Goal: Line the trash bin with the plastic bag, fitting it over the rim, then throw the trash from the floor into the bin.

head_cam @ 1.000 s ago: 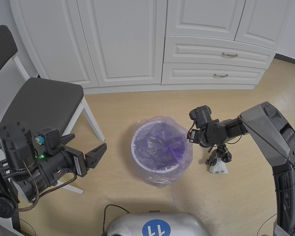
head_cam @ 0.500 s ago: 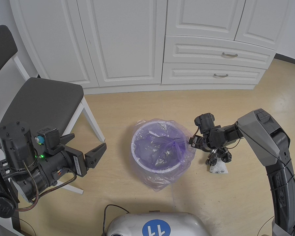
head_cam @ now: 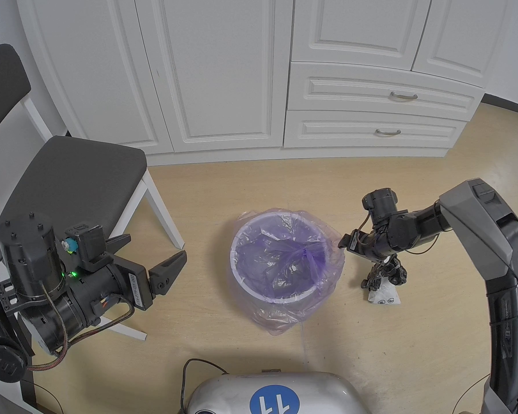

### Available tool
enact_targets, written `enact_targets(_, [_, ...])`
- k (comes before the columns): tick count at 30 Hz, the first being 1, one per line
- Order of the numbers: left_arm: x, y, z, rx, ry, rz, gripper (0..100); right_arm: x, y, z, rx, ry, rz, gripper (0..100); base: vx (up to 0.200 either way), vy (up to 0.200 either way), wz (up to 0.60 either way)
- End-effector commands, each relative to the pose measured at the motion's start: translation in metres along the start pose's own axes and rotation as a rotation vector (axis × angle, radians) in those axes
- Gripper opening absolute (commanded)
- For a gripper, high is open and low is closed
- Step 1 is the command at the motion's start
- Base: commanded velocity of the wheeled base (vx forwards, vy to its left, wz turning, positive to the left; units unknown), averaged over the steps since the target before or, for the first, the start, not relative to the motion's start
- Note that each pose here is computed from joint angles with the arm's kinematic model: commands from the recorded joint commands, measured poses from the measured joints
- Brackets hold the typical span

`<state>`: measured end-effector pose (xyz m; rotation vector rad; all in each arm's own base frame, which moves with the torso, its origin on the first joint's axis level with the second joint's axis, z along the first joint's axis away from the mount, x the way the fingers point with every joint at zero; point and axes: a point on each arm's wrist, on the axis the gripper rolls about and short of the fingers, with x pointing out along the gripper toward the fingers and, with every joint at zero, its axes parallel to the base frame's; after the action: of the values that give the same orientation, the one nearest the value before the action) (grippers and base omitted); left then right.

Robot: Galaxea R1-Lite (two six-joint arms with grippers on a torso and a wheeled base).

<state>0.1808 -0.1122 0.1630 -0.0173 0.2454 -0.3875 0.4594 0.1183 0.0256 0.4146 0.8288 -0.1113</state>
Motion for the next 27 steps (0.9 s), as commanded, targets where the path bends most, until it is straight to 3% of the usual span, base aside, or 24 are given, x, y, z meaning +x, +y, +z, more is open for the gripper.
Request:
enact_targets(1, [0.0,0.0,0.0,-0.001,0.0,0.0,100,-0.035,-0.011,0.02,-0.03,-0.025,0.02,100,0.0,0.0,0.0])
enact_targets(7, [0.0,0.0,0.0,-0.001,0.0,0.0,100,-0.036,-0.018,0.015,-0.042,0.023,0.048,100,0.0,0.0,0.0])
enact_targets(16, [0.0,0.0,-0.001,0.0,0.004,0.001,100,0.012,-0.01,-0.029,-0.086,0.13,0.028,100,0.0,0.0,0.0])
enact_targets(27, [0.001,0.0,-0.003,0.002,0.012,0.002,100,0.043,-0.014,-0.045,-0.104,0.147,-0.024,100,0.0,0.0,0.0])
